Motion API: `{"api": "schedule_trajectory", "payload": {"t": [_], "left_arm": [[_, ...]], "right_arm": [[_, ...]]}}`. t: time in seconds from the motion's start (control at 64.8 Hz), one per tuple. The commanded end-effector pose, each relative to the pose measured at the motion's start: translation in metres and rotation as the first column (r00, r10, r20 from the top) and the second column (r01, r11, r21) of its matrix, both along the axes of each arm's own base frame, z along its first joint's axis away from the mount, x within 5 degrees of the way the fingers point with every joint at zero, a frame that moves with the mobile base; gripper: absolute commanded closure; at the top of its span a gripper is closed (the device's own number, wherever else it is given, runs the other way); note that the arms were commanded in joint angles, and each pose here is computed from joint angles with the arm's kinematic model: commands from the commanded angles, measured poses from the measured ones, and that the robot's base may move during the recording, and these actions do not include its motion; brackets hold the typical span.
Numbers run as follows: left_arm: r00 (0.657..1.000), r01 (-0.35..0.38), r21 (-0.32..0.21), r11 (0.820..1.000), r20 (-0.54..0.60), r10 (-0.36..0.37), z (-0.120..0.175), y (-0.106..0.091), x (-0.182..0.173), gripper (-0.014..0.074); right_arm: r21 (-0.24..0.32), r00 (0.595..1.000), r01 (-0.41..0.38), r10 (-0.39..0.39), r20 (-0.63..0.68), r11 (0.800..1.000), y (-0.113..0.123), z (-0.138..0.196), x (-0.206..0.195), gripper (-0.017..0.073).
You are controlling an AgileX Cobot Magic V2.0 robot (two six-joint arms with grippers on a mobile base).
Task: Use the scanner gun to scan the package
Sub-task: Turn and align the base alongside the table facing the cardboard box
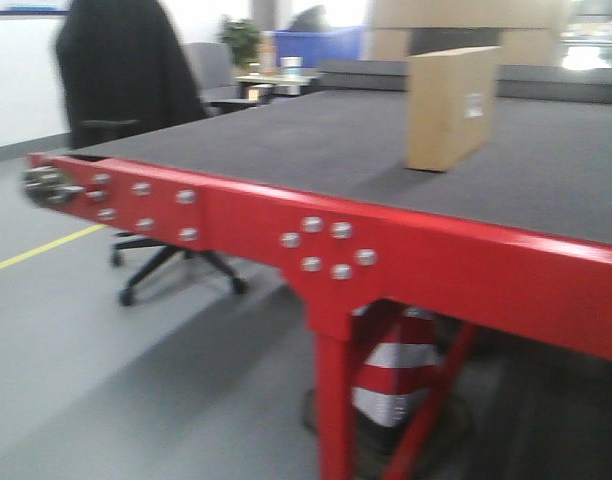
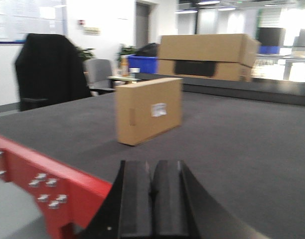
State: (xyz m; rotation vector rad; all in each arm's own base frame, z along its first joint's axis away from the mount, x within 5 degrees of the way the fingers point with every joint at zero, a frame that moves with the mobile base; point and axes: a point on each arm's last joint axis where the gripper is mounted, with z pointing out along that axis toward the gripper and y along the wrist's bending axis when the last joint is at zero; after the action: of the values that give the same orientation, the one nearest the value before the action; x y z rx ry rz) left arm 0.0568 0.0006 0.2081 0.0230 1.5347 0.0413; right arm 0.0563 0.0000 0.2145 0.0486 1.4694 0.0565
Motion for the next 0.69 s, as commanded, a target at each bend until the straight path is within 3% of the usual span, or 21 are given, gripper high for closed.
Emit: {"api": "schedule_trajectory", "payload": {"t": [0.0, 0.679], "left_arm": [[1.0, 0.008, -0.013, 1.0, 0.024, -0.008, 0.0025, -0.0004, -0.0004, 0.0704], [1.0, 0.008, -0.013, 1.0, 0.024, -0.008, 0.0025, -0.0004, -0.0004, 0.0704]], "right_arm": [[-0.001, 1.0, 0.005, -0.005, 0.017, 1.0, -0.0003, 0.0014, -0.0004, 0.0721], [-0.001, 1.0, 0.005, -0.005, 0.017, 1.0, -0.0003, 0.0014, -0.0004, 0.0721]]}}
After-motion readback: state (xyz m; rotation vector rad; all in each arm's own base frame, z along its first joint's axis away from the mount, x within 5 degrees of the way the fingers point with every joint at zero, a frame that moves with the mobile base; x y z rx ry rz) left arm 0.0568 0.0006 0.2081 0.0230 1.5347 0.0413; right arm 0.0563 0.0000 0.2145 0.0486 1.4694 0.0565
